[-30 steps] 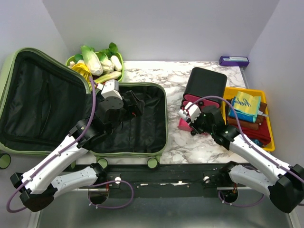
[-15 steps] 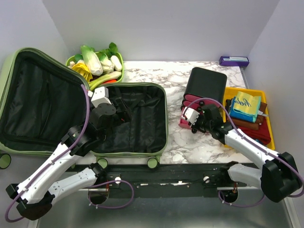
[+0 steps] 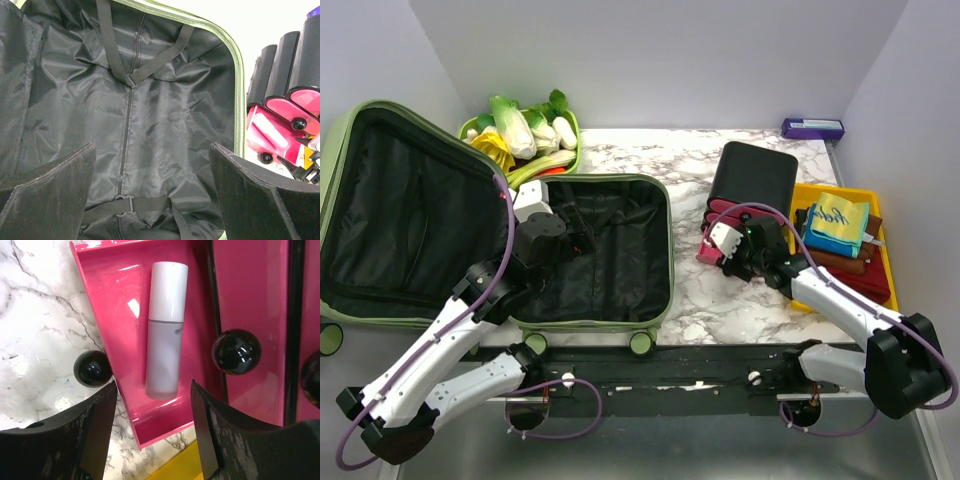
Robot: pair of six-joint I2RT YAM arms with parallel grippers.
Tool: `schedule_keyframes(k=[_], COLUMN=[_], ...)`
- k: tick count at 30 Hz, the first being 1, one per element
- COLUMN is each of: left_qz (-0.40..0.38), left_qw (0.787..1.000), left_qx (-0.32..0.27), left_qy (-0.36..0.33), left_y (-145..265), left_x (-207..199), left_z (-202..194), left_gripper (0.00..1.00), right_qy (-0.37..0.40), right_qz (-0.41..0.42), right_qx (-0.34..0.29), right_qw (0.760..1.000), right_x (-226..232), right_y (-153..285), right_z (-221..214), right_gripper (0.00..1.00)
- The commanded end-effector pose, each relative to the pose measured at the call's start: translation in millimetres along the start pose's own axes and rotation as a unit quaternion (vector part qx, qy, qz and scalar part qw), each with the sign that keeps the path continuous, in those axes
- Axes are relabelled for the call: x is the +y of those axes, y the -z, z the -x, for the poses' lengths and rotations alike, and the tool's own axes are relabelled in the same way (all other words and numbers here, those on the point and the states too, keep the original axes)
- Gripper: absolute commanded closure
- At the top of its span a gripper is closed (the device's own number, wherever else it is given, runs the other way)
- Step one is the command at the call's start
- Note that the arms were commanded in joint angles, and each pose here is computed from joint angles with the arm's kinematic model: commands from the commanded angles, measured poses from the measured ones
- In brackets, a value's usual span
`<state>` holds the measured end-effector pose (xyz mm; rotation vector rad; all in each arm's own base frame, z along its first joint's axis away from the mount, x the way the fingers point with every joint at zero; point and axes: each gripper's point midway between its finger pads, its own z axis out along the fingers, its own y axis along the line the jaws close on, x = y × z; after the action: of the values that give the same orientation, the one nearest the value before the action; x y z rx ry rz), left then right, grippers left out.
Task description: Open, take out, and arrange the luggage
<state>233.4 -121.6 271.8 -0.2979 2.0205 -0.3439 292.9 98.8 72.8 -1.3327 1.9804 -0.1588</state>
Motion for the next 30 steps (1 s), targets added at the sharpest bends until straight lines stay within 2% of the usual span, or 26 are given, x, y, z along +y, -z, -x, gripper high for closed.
schedule_keyframes(k=[1,6,9,13,15,19,20,21,24,25,27,28,30], left_qz=[-0.006,-0.008,-0.010,-0.007,-0.006,-0.002,-0.002,0.000,0.000,0.002,0.002,-0.001,-0.002], left_qw=[1.000,1.000,1.000,1.000,1.000,1.000,1.000,1.000,1.000,1.000,0.999,0.999,0.999], left_qx=[0.003,0.004,0.004,0.006,0.007,0.010,0.011,0.012,0.013,0.014,0.013,0.012,0.010], left_qy=[-0.005,-0.001,0.002,0.009,0.010,0.015,0.017,0.018,0.022,0.024,0.033,0.036,0.042], left_y=[-0.4,-0.5,-1.1,-3.9,-4.4,-4.9,-5.0,-4.9,-2.2,-0.9,0.8,2.3,3.6], left_x=[-1.0,-0.6,-1.7,0.2,1.3,4.9,5.1,6.4,8.8,11.0,12.6,14.3,15.6], left_z=[-0.2,-2.3,-2.3,-7.1,-8.2,-13.0,-14.0,-14.8,-16.3,-17.4,-18.0,-19.3,-19.9], left_gripper=[0.01,0.01,0.01,0.01,0.01,0.01,0.01,0.01,0.01,0.01,0.01,0.01,0.01], right_qy=[-0.012,-0.040,-0.115,-0.246,-0.275,-0.388,-0.397,-0.412,-0.491,-0.520,-0.542,-0.563,-0.569], right_qz=[-0.036,-0.068,-0.066,-0.042,-0.034,0.002,-0.002,-0.017,-0.067,-0.072,-0.093,-0.106,-0.144], right_qx=[-0.008,-0.053,-0.084,-0.082,-0.076,-0.069,-0.060,-0.054,-0.032,-0.041,-0.042,-0.049,-0.036], right_qw=[0.999,0.996,0.987,0.965,0.958,0.919,0.916,0.910,0.868,0.850,0.834,0.818,0.809], right_x=[-17.0,-33.6,-36.6,-11.8,3.6,51.8,58.1,59.8,62.1,62.6,64.8,62.3,60.1], right_y=[12.3,29.9,43.9,55.4,56.7,58.6,56.4,55.4,53.3,51.5,46.9,45.4,37.7], right_z=[6.4,29.3,51.9,69.0,70.0,82.4,78.5,75.0,56.8,57.1,43.0,41.1,23.9], right_gripper=[0.32,0.32,0.35,0.36,0.36,0.36,0.36,0.36,0.35,0.35,0.35,0.35,0.35])
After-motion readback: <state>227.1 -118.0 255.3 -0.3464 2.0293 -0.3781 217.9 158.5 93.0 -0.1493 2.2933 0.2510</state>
